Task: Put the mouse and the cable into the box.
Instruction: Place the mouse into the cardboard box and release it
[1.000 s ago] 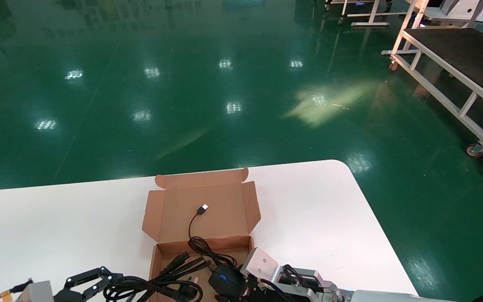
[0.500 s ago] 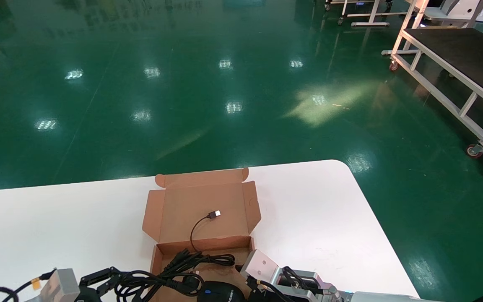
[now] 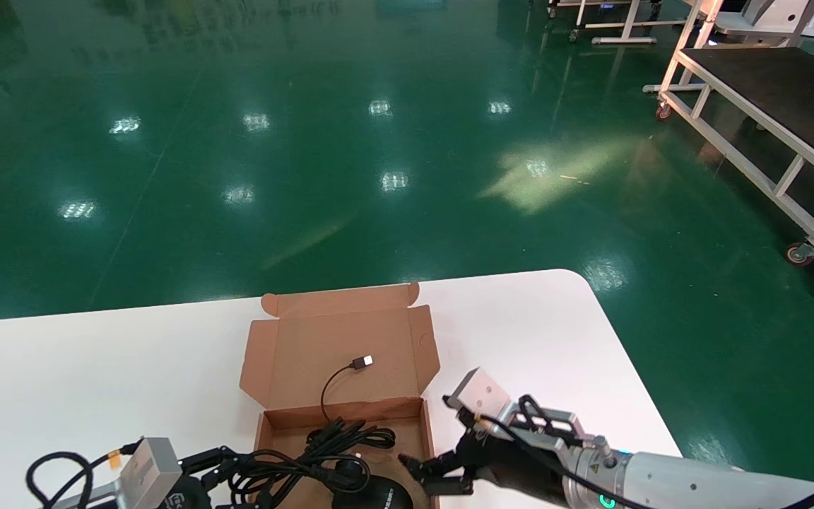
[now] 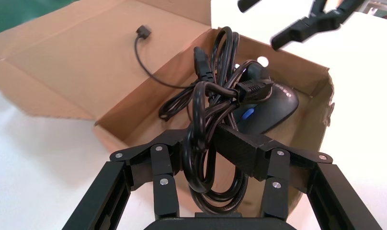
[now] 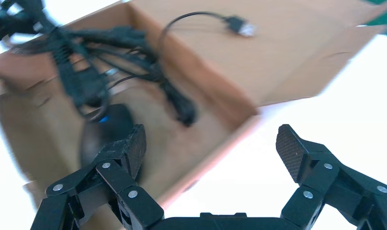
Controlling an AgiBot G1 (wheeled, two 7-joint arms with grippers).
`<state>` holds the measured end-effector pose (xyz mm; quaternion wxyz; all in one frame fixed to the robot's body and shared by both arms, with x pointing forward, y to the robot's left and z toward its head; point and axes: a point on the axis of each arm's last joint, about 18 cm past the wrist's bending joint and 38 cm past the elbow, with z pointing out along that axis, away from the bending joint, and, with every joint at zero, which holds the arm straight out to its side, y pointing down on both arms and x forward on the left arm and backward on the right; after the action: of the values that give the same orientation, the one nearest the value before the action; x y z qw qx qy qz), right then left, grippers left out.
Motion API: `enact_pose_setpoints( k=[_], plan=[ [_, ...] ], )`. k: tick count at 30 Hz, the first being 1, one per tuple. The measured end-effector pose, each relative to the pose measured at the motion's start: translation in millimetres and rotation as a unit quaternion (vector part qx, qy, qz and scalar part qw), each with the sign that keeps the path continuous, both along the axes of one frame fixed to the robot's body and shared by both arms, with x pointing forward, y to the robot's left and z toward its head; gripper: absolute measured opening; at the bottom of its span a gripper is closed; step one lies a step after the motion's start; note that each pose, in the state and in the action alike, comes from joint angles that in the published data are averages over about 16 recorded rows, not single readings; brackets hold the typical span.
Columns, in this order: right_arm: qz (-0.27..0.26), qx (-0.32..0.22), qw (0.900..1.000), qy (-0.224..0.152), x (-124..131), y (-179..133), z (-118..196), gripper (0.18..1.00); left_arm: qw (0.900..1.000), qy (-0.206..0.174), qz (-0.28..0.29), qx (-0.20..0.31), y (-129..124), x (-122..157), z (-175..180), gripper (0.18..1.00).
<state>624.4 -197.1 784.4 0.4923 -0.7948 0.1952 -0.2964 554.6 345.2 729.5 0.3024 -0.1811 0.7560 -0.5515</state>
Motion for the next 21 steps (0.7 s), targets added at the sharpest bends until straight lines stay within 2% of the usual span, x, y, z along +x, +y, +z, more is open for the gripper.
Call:
enact_pose_setpoints(
  k=[10, 18, 21],
  plan=[
    [-0.043, 0.033, 0.998, -0.019, 16, -17, 24, 0.998, 0.9999, 0.007, -0.011, 0.0, -10, 7, 0, 0.183],
    [-0.065, 0.057, 0.996, -0.035, 24, -25, 43, 0.998, 0.9999, 0.009, -0.014, 0.001, -13, 8, 0, 0.186],
    [-0.071, 0.065, 0.994, -0.041, 27, -27, 49, 0.998, 0.9999, 0.009, -0.014, 0.001, -13, 8, 1, 0.21]
  ],
)
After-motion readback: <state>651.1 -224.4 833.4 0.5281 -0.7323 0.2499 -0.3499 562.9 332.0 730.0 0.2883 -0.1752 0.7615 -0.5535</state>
